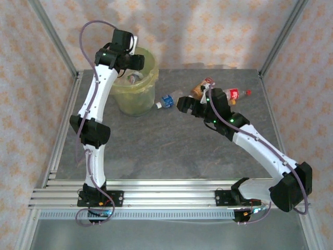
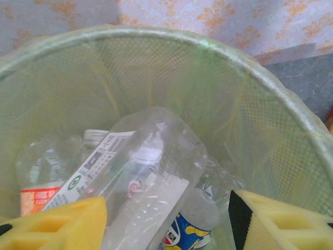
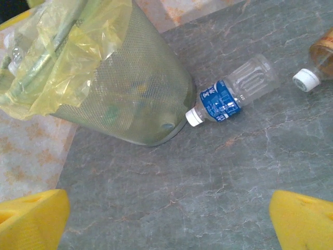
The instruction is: Put the plastic bottles in the bin
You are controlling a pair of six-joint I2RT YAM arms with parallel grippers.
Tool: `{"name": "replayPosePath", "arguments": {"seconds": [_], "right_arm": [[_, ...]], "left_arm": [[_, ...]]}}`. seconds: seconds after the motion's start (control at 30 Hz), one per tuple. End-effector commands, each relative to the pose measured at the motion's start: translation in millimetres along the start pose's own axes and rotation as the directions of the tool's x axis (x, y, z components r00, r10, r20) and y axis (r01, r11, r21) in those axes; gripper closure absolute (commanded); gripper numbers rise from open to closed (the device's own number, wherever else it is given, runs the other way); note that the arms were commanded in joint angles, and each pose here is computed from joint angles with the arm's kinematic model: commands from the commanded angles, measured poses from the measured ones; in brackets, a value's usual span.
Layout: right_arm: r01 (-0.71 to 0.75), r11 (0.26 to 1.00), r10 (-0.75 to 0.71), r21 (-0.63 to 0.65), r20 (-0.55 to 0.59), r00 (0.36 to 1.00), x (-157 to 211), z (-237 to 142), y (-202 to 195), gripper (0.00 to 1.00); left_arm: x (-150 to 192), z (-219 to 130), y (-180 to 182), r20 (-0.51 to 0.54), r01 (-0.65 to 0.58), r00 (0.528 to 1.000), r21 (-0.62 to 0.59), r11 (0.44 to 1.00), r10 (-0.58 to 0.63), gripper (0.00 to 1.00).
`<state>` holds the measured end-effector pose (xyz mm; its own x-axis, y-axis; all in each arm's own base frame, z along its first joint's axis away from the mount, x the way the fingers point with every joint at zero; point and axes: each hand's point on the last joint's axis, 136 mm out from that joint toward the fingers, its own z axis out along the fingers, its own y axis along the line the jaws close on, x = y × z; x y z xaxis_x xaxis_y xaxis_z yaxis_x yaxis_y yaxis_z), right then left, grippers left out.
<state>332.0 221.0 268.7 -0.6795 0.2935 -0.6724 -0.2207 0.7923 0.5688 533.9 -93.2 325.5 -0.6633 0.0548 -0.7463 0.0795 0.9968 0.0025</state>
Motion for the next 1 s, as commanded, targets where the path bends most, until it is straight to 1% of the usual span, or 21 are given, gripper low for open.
{"name": "replayPosePath", "arguments": {"seconds": [0.0, 0.1, 0.13, 0.17, 0.27, 0.37, 0.43, 0.5, 0.6, 0.67, 0.7, 0.83, 0.97], "right_arm": [[0.013, 0.998, -0.015, 0.056, 0.024, 1.0, -10, -2, -4, 0.01], [-0.003, 0.993, 0.001, 0.122, 0.02, 1.0, -13, 2, -14, 0.01], [-0.007, 0.99, 0.005, 0.142, 0.017, 1.0, -13, 4, -16, 0.01], [-0.013, 0.987, 0.011, 0.158, 0.016, 1.0, -15, 7, -18, 0.01], [-0.036, 0.981, 0.034, 0.19, 0.014, 0.999, -20, 18, -21, 0.01], [-0.065, 0.975, 0.066, 0.211, 0.004, 0.998, -24, 34, -20, 0.01], [-0.086, 0.971, 0.09, 0.223, -0.009, 0.996, -24, 47, -21, 0.01], [-0.097, 0.967, 0.106, 0.237, -0.022, 0.994, -23, 62, -24, 0.01], [-0.119, 0.952, 0.134, 0.282, -0.034, 0.99, -20, 84, -33, 0.01], [-0.132, 0.942, 0.152, 0.309, -0.043, 0.987, -17, 98, -38, 0.01], [-0.136, 0.936, 0.16, 0.323, -0.048, 0.986, -16, 106, -42, 0.01], [-0.159, 0.909, 0.192, 0.385, -0.05, 0.98, -10, 135, -57, 0.01], [-0.172, 0.882, 0.222, 0.439, -0.064, 0.973, -1, 163, -71, 0.01]], "left_arm": [[-20, -61, 24, 0.097, 0.065, 0.994, -0.077, 0.995, -0.058, 0.34], [-27, -87, 31, 0.154, 0.098, 0.985, -0.097, 0.99, -0.083, 0.32], [-28, -90, 34, 0.165, 0.108, 0.982, -0.112, 0.988, -0.089, 0.32], [-33, -111, 39, 0.209, 0.126, 0.973, -0.124, 0.984, -0.098, 0.32], [-33, -135, 52, 0.259, 0.17, 0.958, -0.172, 0.97, -0.122, 0.32], [-27, -157, 61, 0.297, 0.217, 0.942, -0.193, 0.957, -0.154, 0.31], [-18, -167, 63, 0.316, 0.245, 0.932, -0.189, 0.951, -0.178, 0.29], [-8, -176, 65, 0.336, 0.276, 0.919, -0.177, 0.945, -0.206, 0.23], [9, -187, 66, 0.36, 0.326, 0.897, -0.145, 0.934, -0.257, 0.12], [22, -192, 65, 0.372, 0.357, 0.88, -0.111, 0.927, -0.294, 0.01], [28, -193, 65, 0.373, 0.369, 0.875, -0.102, 0.924, -0.308, 0.0], [53, -200, 69, 0.375, 0.414, 0.858, -0.096, 0.905, -0.352, 0.0], [70, -206, 72, 0.382, 0.435, 0.846, -0.092, 0.896, -0.372, 0.0]]}}
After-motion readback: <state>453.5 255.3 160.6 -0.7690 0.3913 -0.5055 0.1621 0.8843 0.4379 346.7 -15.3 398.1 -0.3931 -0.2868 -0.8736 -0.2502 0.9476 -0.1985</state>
